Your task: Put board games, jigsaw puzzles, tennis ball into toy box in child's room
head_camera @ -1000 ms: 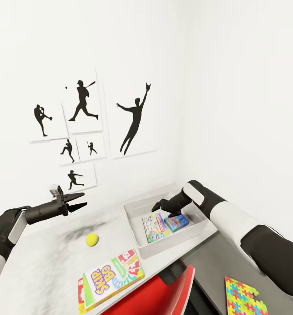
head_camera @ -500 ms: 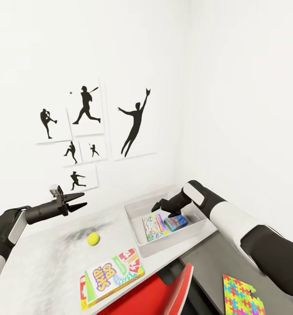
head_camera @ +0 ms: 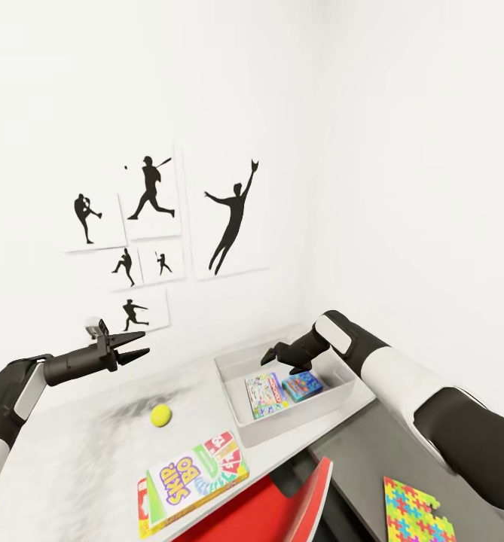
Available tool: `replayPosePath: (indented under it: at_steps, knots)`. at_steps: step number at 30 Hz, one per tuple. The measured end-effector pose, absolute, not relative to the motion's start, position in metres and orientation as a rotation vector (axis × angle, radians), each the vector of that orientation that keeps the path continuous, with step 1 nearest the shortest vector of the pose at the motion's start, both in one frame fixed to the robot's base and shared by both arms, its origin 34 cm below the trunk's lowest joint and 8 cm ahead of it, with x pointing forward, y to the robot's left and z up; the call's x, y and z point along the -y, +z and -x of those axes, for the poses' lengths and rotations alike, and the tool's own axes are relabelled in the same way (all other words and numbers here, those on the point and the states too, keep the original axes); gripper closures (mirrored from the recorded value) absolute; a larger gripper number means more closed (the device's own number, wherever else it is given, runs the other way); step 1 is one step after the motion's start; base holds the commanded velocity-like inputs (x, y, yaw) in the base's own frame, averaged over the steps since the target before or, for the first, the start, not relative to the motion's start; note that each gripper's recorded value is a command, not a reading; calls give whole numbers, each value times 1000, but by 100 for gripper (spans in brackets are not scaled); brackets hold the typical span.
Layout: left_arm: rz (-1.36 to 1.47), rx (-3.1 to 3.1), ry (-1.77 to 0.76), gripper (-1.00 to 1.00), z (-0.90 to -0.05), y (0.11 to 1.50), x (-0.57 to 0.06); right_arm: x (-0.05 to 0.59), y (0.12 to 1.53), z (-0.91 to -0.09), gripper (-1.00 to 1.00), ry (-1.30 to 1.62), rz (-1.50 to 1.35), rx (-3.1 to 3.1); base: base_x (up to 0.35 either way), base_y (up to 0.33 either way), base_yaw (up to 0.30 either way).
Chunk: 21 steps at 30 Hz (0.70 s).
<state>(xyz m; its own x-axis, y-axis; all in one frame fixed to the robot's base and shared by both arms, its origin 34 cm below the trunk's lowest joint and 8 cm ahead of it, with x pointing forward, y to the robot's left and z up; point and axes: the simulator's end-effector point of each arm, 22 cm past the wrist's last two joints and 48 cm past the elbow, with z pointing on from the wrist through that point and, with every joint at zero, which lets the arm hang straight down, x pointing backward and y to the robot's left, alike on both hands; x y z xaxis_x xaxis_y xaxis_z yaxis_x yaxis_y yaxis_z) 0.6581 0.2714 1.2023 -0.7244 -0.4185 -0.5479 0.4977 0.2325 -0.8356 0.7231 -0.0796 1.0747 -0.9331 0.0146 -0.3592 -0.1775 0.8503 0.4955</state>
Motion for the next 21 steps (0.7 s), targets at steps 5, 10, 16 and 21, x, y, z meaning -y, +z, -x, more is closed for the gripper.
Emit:
replayPosePath:
  at_steps: [5,10,16,21]
  knots:
    - [-76,-1774,-1587,-100,-657,1204,-271,79,1076,-723,-100,759,126,-2673,-3,0,0]
    - [-76,-1773,-1587,-100,-657,1204,-271,79,1077,-723,-100,762,124,-2671,-29,0,0]
    - [-77,-1774,-1586,-100,-657,1204,-271,80,1077,-723,-100,764,123,-2671,-4,0,0]
    - [-77,-1774,-1587,-100,-657,1204,-271,80,1077,-723,-100,767,121,-2670,0,0,0]
